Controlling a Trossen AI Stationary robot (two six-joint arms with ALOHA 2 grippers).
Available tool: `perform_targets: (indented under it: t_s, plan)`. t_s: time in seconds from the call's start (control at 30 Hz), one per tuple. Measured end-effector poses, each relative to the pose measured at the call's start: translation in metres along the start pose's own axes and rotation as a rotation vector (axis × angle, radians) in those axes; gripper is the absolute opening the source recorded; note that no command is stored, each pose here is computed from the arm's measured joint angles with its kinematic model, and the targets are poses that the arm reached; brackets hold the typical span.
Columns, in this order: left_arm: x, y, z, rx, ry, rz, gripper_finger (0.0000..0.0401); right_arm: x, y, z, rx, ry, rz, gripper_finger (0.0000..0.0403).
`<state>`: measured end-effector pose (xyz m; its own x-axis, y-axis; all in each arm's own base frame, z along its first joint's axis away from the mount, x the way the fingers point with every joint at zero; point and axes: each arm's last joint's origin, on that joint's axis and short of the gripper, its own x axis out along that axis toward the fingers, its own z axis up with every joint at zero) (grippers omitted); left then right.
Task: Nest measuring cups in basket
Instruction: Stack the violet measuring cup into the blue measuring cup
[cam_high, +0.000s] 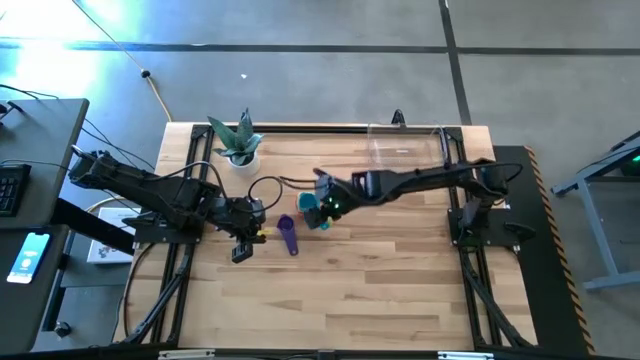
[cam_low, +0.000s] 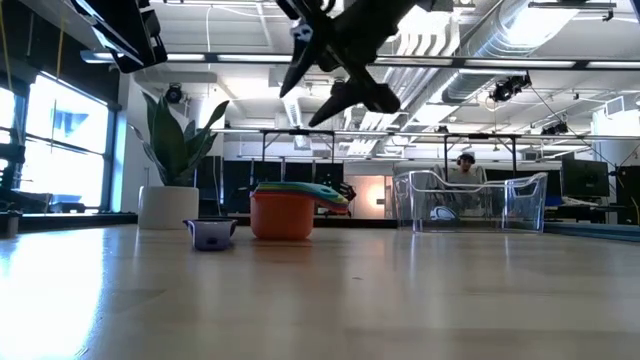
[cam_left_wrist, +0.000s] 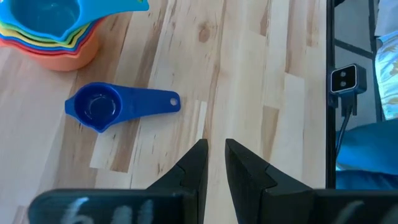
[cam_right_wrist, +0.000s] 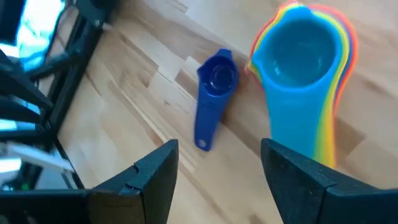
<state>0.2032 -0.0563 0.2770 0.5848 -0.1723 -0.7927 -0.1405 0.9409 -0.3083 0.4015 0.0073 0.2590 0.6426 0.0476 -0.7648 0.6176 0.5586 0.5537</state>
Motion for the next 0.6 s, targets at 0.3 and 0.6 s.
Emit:
perform_targets:
  t_s: [0.3,0.6]
  plan:
    - [0.0,-0.001,0.002,-0.003,-0.029,0.001,0.0046,-0.001,0.03,-0.044,0.183,-0.119,-0.006,0.022]
    - [-0.011,-0.002,0.001,-0.009,-0.052,-0.053,0.0046,-0.007,0.06,-0.063,0.117,-0.27,0.149,0.0192]
